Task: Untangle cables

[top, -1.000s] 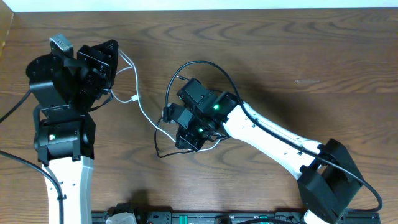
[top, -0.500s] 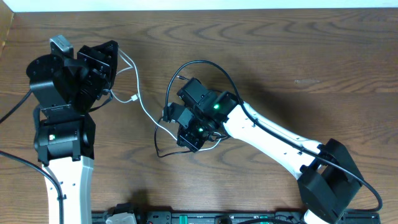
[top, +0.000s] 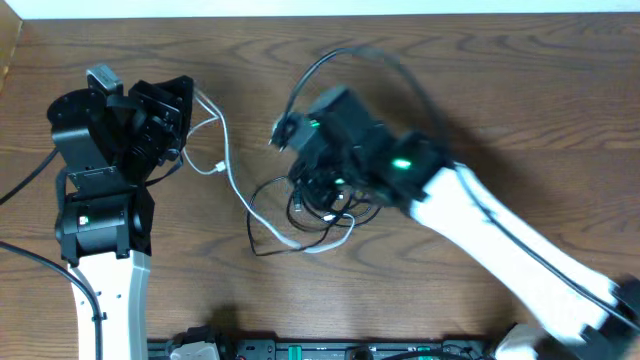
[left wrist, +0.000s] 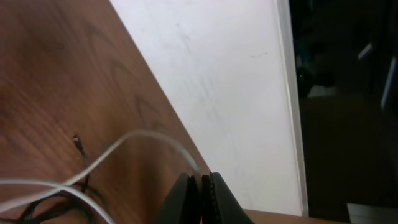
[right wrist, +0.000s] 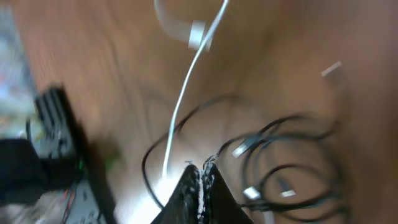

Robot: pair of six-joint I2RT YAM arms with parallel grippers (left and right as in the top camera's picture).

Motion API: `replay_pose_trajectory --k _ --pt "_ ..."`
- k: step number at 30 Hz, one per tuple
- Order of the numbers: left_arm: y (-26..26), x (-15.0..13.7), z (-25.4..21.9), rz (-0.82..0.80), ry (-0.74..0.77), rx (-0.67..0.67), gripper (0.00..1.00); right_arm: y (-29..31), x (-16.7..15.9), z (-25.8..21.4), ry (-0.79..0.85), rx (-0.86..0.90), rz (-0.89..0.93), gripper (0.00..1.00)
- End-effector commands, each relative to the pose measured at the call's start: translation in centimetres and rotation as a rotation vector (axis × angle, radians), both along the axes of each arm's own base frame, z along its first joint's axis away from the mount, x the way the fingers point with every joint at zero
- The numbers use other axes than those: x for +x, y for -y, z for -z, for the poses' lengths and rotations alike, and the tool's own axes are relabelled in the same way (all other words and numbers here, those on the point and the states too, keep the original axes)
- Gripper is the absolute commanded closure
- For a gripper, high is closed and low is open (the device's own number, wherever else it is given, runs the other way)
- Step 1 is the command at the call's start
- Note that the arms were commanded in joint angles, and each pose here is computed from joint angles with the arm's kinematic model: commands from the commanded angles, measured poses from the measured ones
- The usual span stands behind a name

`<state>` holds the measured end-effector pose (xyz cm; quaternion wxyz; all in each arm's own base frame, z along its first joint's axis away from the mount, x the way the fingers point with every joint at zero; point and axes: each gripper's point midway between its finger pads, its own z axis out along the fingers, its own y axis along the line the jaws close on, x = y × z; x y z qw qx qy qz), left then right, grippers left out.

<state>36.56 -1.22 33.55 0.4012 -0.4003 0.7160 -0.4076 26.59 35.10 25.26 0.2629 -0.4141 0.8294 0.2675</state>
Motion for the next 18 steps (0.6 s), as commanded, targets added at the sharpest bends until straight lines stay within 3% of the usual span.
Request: replay_pose_trajectory --k 1,5,9,14,16,18 --pt "0.0 0.0 -0.1 0.001 -0.006 0.013 0.92 3.2 1.7 -6.5 0.190 0.055 0.148 0.98" --pt "0.0 -0.1 0.2 0.001 -0.017 0.011 0.92 5.8 1.5 -10.4 0.276 0.112 0.214 0.99" --pt "0.0 -0.1 0.3 0.001 -0.020 0.011 0.92 7.1 1.0 -10.8 0.270 0.102 0.230 0.99" --pt "0.0 -0.1 0.2 0.001 -0.019 0.011 0.92 7.1 0.7 -8.0 0.196 0.034 0.214 0.64" --pt "0.0 0.0 -0.2 0.004 0.000 0.012 0.92 6.8 0.9 -6.9 0.162 0.019 0.216 0.41" --pt "0.7 0.4 -1.8 0.051 0.075 0.018 0.92 6.4 1.1 -6.0 0.130 0.010 0.224 0.34"
